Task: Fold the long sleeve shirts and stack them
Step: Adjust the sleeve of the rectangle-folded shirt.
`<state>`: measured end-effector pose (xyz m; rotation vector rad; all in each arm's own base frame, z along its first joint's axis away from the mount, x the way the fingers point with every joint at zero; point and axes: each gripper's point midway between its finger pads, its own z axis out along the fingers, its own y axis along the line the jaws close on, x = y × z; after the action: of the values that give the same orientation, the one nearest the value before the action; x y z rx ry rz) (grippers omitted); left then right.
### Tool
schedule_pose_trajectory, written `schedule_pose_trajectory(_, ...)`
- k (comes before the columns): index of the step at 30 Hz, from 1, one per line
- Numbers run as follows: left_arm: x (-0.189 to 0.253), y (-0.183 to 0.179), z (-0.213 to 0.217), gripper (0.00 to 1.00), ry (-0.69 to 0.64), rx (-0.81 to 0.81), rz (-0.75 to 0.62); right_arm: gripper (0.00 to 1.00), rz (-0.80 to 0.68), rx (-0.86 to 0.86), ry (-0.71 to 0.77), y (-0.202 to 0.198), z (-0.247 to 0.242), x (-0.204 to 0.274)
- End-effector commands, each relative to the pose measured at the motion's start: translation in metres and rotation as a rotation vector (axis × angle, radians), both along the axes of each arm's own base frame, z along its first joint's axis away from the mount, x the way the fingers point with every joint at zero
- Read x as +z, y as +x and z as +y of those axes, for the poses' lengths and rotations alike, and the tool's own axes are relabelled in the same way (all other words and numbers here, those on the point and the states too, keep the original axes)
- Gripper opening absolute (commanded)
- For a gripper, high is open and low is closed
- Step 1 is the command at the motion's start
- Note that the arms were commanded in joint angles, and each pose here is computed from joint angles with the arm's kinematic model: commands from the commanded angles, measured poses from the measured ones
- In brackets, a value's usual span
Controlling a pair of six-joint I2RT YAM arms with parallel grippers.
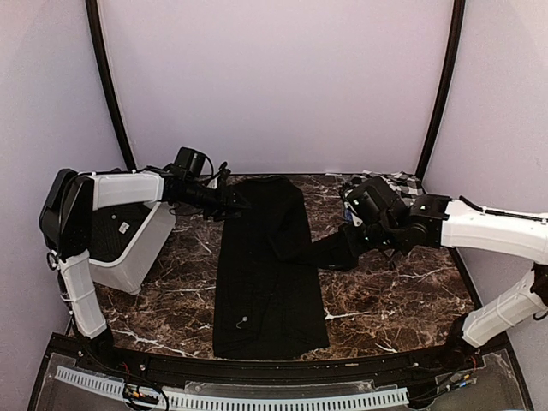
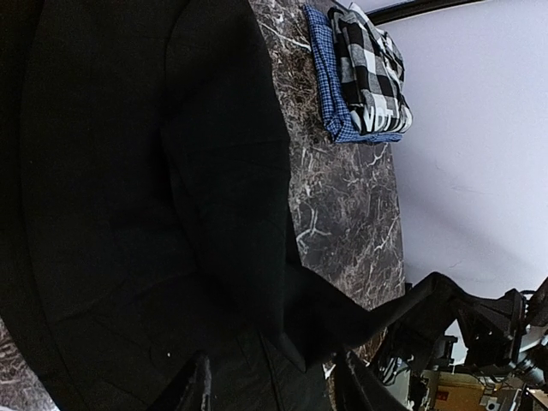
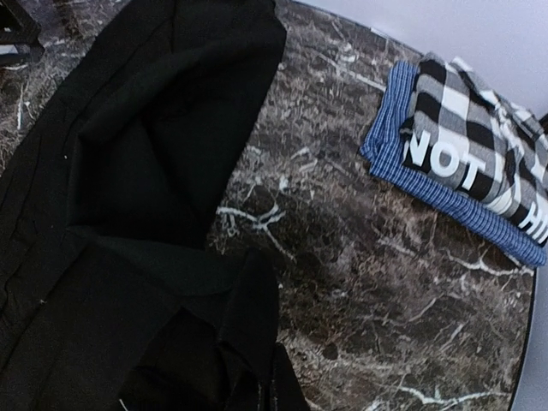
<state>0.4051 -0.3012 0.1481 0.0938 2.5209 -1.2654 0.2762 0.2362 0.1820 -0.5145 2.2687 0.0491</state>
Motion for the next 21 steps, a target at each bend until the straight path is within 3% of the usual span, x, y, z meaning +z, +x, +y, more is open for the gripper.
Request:
schedule_pose_trajectory(1,0.008,0.018,-0.009,0.47,-0.006,-0.009,-0.059,0.00,0.198,-0.063,-0.030,-0.021,-0.014,-0.034)
schedule_pose_trajectory(10,-0.025,0.044,-0.034,0.45,0.011,0.006,-0.045,0.00,0.123,-0.115,0.183,0.003,-0.012,0.010)
schedule_pose_trajectory(21,-0.074,0.082,-0.067,0.46,0.060,0.063,-0.024,0.00,0.116,-0.202,0.146,0.005,-0.036,0.010)
